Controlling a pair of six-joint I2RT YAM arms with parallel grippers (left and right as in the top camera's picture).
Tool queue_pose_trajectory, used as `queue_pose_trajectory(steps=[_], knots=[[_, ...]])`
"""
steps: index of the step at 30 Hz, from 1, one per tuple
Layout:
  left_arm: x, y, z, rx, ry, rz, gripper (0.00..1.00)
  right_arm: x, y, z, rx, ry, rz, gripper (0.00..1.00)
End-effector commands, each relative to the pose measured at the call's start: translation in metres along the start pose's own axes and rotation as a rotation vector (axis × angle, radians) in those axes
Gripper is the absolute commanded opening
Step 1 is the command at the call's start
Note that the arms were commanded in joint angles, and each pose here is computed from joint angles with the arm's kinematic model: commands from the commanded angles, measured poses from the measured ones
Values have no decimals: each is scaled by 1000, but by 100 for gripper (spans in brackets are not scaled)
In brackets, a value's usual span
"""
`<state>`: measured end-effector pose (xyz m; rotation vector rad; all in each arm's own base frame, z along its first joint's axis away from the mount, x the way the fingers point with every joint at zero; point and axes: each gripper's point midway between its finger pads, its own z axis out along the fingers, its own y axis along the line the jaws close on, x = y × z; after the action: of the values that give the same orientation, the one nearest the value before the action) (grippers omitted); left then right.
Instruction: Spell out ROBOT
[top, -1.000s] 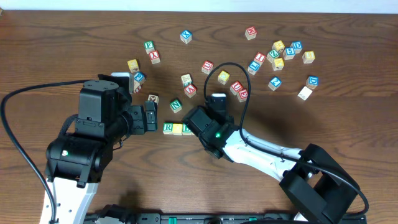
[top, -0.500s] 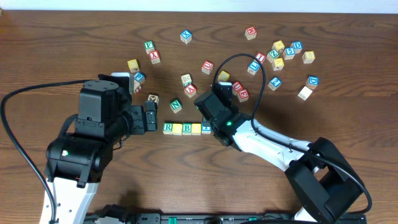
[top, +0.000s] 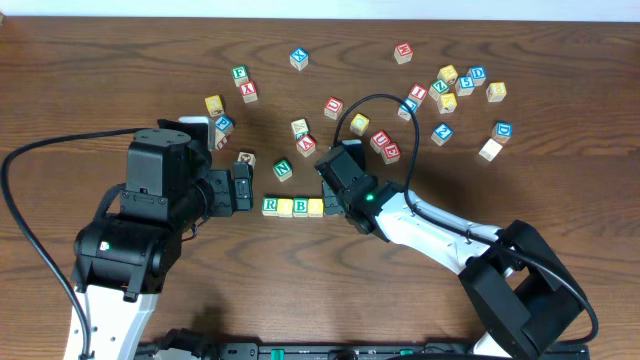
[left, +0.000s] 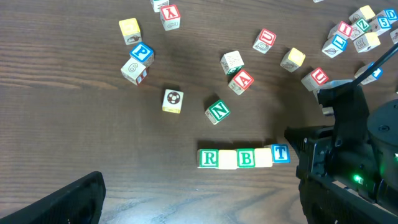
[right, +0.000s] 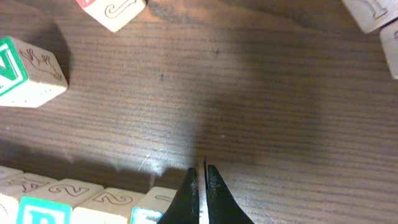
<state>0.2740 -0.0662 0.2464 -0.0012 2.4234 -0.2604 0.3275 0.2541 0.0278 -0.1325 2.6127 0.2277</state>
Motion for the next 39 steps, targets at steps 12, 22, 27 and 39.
queue_pose_trajectory(steps=[12,22,27,39], knots=[[-6,-2,-5,8,-19,8,98,6,6,-1,-30,30,-24,1],[-6,-2,-5,8,-19,8,98,9,8,-1,-45,42,-26,1],[-6,-2,-5,8,-19,8,98,9,9,-1,-46,43,-26,1],[-6,-2,-5,8,-19,8,98,11,12,-2,-55,48,-32,1]])
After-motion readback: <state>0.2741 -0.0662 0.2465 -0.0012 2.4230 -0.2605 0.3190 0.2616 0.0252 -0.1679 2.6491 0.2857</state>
